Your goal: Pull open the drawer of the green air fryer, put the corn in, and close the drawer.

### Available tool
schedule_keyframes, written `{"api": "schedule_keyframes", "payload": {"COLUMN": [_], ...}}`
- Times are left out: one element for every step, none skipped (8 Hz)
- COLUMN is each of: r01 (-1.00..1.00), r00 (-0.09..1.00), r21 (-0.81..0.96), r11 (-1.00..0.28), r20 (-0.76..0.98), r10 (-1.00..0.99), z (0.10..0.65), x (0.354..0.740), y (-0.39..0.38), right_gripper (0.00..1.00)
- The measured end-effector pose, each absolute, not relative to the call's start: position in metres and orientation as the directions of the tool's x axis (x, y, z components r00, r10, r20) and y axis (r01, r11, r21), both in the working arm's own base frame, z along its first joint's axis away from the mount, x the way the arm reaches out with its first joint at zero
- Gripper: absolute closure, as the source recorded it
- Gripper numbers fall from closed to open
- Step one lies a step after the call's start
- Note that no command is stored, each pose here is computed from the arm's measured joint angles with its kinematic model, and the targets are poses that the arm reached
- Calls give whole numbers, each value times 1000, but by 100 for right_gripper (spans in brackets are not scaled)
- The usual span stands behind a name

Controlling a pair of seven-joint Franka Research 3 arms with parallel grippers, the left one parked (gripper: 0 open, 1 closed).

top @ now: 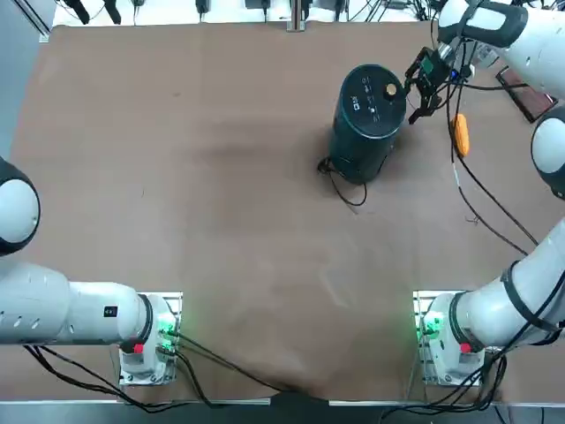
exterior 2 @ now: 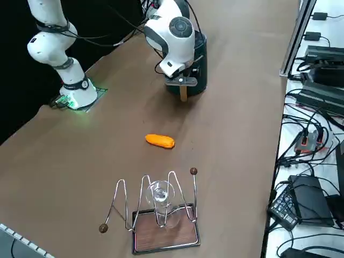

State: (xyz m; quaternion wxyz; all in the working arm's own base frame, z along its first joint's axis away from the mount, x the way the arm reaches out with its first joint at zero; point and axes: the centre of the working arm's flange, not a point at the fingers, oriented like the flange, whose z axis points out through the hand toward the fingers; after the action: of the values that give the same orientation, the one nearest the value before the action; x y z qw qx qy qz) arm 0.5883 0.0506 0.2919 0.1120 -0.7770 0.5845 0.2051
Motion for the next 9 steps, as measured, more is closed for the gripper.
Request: {"api": "schedule_keyframes", "payload": {"r01": [-956,-956,-956,-956,-955,-955,-954,-953,-952], "r00": [228,226,228,234,244,251,257,262,265], "r21": [66,68,67,59,47,40,35,33,34], "r11": [-287,-285,-286,-289,-292,-295,-298,-302,-305], "r20": [-449,-447,-446,-442,-433,-424,-417,-413,-412], "r10": [-864,-865,-865,-866,-868,-870,-872,-872,-872], "z": [289,285,281,278,275,272,270,268,267], "x": [587,585,582,581,579,578,576,575,574], "y": [50,51,56,64,72,79,84,87,90], "right_gripper": [0,0,0,1,2,3,7,14,38]}}
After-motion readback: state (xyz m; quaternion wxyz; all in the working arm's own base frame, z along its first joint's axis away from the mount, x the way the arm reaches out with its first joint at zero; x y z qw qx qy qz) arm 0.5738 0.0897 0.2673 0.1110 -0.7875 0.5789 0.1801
